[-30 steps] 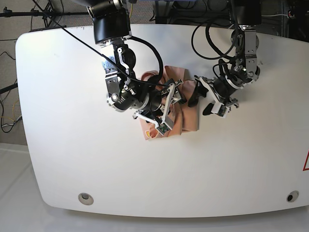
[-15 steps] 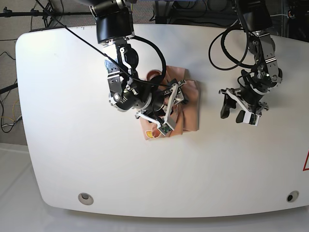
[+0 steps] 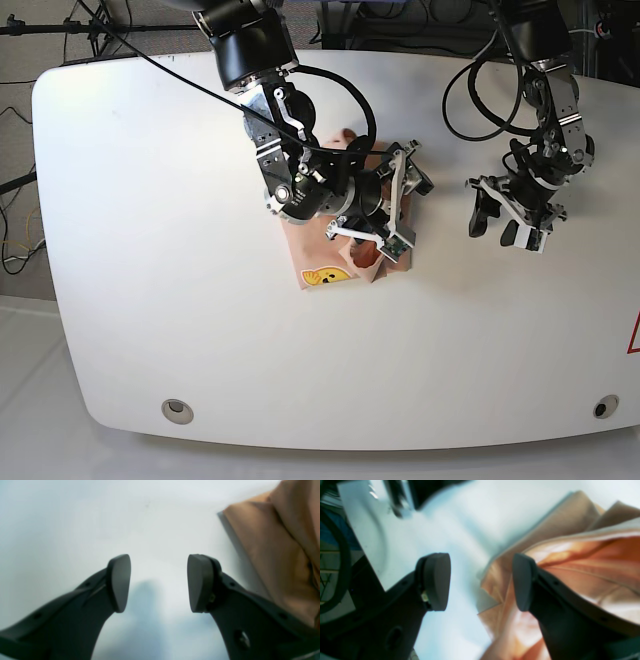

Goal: Fold the T-shirt properly
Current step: 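Press the folded bundle with the right gripper and release it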

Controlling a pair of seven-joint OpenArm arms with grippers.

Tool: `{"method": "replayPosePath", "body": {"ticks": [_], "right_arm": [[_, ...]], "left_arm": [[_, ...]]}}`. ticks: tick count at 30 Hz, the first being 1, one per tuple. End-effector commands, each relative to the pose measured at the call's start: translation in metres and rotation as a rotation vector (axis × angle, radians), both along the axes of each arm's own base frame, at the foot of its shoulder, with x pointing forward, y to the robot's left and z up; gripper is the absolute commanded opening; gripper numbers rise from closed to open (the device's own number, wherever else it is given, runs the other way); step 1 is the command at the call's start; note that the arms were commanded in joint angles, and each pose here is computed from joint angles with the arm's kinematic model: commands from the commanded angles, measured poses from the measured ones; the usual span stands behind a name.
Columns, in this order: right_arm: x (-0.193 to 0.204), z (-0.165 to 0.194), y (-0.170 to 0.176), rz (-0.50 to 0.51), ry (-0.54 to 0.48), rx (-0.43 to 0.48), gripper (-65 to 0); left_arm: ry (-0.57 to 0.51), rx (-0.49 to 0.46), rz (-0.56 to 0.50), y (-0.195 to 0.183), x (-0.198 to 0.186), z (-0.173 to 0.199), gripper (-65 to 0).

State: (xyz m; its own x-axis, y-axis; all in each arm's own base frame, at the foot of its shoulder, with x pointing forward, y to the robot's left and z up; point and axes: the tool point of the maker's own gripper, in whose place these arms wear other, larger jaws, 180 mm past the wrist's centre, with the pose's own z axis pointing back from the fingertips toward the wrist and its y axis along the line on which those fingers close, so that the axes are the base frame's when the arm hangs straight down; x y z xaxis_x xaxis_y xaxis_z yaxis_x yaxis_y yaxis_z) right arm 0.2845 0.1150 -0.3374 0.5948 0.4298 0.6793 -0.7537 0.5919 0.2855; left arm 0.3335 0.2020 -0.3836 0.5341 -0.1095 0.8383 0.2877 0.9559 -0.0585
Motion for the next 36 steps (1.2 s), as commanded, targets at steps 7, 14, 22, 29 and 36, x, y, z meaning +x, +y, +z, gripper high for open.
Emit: {"method": "replayPosePath", "body": {"ticks": [7,14,22,29,36], "right_arm": [[0.014,0.025,0.002,-0.016,-0.074,0.043,-28.8],[0.027,0.040,-0.017,-0.091,-0.108,0.073,-28.8],[0.035,0.041,-0.042,-0.146,-0.128,0.056,-28.8],[0.038,0.037,-0.048,-0.155,-0.130,0.038,-29.0],[0.048,0.028,-0.038,-0.161,-0.113,0.077,-29.0]], "left_arm": [[-0.063,-0.006,-0.004,0.001,0.010,0.018,-32.0],[-0.063,-0.008,-0.004,0.001,0.010,0.018,-32.0],[-0.065,-0.009,-0.004,0.000,0.010,0.018,-32.0],[-0.098,0.004,-0.015,-0.002,0.013,0.030,-32.0],[-0.116,0.013,-0.024,-0.005,0.011,0.037,-32.0]]}}
